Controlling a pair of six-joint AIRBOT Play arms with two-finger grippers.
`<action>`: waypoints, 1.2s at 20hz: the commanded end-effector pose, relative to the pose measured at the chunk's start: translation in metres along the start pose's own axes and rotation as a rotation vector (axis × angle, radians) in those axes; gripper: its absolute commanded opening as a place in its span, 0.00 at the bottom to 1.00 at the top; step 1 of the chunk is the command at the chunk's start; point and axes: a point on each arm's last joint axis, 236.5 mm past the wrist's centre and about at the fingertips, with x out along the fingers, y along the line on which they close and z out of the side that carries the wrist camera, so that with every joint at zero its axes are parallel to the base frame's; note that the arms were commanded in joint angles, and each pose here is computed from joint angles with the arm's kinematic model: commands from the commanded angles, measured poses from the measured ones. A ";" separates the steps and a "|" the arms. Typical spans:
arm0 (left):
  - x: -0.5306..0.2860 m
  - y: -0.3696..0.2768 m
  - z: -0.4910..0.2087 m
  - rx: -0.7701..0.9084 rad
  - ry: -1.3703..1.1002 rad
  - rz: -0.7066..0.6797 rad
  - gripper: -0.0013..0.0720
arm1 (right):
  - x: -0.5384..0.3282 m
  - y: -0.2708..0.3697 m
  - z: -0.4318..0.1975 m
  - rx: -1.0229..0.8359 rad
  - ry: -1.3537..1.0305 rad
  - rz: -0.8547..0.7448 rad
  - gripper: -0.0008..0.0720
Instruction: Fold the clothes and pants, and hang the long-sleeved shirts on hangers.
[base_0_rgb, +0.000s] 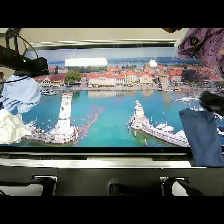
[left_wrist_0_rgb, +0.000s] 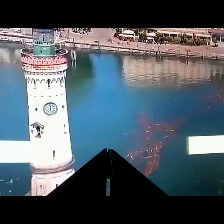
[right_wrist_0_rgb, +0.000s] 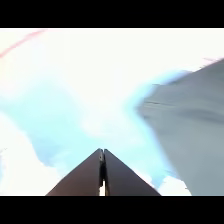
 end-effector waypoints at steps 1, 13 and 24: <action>-0.004 -0.002 -0.012 0.138 -0.006 0.048 0.04 | 0.005 0.115 -0.030 -0.300 0.010 0.172 0.05; -0.049 0.004 -0.035 0.123 -0.198 0.093 0.04 | -0.004 0.211 -0.093 -0.562 0.056 0.314 0.06; -0.044 0.005 -0.035 0.122 -0.188 0.093 0.04 | -0.004 0.211 -0.093 -0.562 0.056 0.313 0.06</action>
